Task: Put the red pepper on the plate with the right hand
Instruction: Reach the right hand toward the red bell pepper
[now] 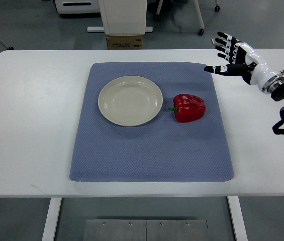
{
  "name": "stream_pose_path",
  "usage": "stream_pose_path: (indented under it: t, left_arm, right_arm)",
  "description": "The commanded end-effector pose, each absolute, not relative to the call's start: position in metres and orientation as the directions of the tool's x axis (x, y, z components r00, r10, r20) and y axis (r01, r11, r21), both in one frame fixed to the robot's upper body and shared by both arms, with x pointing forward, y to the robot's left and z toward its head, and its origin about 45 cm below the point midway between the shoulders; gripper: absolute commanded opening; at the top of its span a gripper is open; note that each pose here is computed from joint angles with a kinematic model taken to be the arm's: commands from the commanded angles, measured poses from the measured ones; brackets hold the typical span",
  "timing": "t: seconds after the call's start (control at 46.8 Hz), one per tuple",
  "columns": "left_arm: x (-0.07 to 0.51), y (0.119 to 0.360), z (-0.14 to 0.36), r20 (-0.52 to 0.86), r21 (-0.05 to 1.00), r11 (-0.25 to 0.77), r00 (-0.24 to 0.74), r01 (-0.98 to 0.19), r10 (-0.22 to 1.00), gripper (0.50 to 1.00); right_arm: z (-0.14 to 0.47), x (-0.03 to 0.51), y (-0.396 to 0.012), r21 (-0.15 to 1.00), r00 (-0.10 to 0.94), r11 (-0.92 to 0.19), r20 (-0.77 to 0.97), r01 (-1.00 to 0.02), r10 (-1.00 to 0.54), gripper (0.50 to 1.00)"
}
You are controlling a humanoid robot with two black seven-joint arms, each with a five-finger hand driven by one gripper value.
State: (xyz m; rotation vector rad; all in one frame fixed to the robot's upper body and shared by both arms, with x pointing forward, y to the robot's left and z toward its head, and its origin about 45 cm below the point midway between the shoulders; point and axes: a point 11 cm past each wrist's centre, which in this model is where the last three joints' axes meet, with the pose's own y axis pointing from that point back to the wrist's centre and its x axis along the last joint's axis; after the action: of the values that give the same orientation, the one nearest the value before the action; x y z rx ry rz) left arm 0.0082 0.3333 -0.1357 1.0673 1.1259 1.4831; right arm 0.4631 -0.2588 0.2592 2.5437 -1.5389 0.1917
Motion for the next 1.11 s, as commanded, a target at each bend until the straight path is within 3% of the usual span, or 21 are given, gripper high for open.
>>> stream_pose_path:
  t: [0.0,0.512,1.089]
  left_arm:
    - [0.008,0.333,-0.136,0.091,0.977,-0.119,-0.162,-0.177,0.983,1.000]
    - [0.008,0.333,-0.136,0.091,0.977,-0.119,-0.162,-0.177,0.983,1.000]
    - [0.008,0.333,-0.136,0.090,0.977,-0.119,-0.164,-0.177,0.982,1.000]
  right_arm:
    - [0.263,0.461,-0.254,0.066,0.492,-0.491,0.242,-0.868,-0.836,0.998]
    - [0.279,0.452,-0.217,0.101,0.614,-0.634,0.401,-0.767,-0.680,0.995]
    - [0.254,0.440,-0.199,0.252,0.690,-0.700,0.560,-0.669,-0.458,0.993]
